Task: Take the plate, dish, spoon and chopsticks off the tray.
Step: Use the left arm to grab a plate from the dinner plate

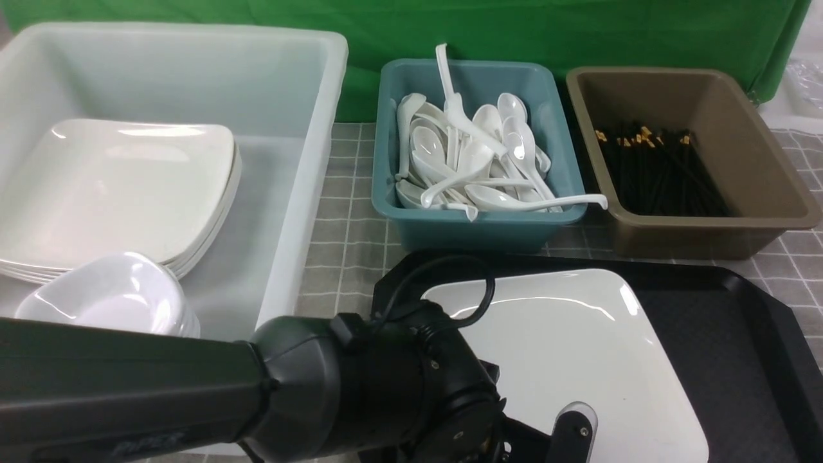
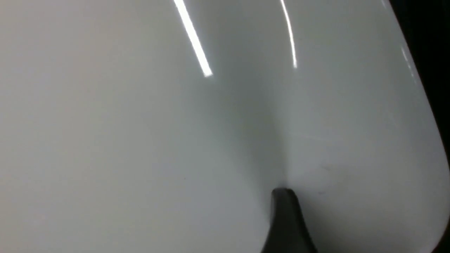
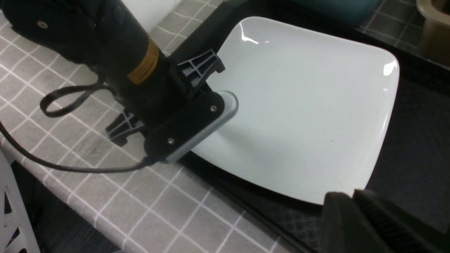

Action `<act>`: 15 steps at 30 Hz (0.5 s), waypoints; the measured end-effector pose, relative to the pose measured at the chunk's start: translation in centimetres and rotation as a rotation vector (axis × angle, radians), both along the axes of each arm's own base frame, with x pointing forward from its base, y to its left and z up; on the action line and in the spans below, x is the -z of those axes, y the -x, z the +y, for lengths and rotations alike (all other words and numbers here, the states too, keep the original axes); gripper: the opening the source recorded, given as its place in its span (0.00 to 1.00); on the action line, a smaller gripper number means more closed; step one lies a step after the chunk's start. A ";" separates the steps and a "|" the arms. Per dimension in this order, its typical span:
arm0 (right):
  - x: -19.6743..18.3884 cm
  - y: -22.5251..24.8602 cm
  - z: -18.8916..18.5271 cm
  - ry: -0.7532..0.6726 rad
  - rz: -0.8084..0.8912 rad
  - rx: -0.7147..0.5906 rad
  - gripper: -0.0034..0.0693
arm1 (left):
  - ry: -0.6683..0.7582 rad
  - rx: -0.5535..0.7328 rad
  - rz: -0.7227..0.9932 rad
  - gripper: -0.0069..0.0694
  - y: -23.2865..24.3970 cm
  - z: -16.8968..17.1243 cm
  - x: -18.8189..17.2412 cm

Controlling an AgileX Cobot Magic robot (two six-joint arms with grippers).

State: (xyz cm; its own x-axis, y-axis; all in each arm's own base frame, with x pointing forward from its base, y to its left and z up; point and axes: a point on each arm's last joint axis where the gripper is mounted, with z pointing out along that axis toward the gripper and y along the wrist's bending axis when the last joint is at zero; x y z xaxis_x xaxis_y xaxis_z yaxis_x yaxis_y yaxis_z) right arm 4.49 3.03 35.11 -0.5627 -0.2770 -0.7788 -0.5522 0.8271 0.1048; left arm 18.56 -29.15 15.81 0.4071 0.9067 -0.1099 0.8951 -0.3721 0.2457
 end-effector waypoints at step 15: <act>0.0 0.0 0.0 0.000 0.000 0.000 0.17 | 0.085 -0.043 0.066 0.52 0.2 -0.9 0.4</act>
State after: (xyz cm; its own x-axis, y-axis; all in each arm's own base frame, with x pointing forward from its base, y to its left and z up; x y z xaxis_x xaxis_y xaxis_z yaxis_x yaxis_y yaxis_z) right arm 4.49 3.03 35.11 -0.5623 -0.2776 -0.7789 -0.5526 0.8269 0.1042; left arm 18.32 -30.04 15.38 0.3575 0.9095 -0.2122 0.9249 -0.3134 0.2151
